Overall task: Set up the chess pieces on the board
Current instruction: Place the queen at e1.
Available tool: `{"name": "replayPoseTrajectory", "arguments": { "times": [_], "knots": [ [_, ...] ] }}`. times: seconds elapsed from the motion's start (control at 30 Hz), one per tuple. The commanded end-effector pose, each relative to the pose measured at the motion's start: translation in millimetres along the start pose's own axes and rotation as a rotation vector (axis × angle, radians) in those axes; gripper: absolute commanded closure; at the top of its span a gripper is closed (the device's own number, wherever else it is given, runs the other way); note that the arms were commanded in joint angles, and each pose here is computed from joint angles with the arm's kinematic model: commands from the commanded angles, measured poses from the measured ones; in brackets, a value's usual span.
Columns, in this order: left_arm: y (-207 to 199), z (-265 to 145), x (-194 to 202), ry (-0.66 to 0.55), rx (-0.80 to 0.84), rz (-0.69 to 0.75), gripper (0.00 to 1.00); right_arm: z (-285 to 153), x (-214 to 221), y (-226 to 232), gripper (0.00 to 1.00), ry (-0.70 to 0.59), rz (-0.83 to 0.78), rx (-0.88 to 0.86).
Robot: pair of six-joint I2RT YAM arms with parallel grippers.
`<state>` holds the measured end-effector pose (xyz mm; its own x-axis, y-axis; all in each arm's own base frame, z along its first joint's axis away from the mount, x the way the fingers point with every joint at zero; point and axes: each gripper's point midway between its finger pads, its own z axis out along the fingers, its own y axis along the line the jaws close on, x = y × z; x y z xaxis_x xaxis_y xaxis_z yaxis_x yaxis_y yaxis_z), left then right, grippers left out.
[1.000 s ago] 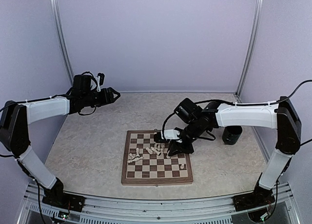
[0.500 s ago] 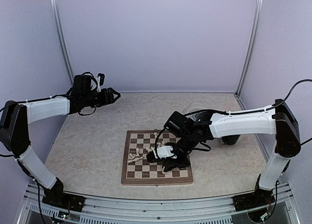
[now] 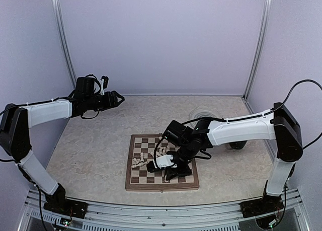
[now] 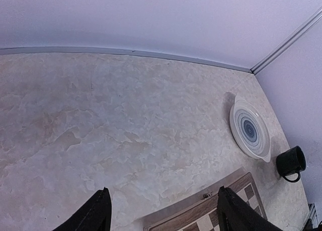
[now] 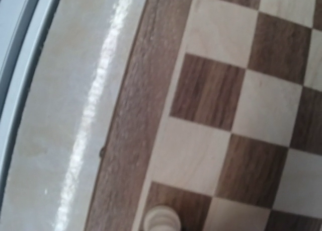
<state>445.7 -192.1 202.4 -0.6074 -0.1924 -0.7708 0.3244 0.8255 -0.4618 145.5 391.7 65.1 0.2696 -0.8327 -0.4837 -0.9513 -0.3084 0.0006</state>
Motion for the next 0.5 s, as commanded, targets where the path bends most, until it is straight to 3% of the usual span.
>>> {"name": "replayPoseTrajectory", "arguments": {
  "times": [0.0,0.3,0.47],
  "knots": [
    [-11.2,-0.1,-12.7,-0.016,0.032,0.028,0.28,13.0,1.2,0.2,0.93,0.038,0.003,0.002],
    [-12.5,-1.1,-13.0,-0.016,0.036,0.030,0.28,16.8,3.9,5.2,0.86,0.059,-0.007,-0.002],
    [-11.7,-0.4,-12.6,-0.013,0.034,0.029,0.28,15.9,6.5,7.8,0.89,0.066,-0.010,-0.007]
  ]
}}
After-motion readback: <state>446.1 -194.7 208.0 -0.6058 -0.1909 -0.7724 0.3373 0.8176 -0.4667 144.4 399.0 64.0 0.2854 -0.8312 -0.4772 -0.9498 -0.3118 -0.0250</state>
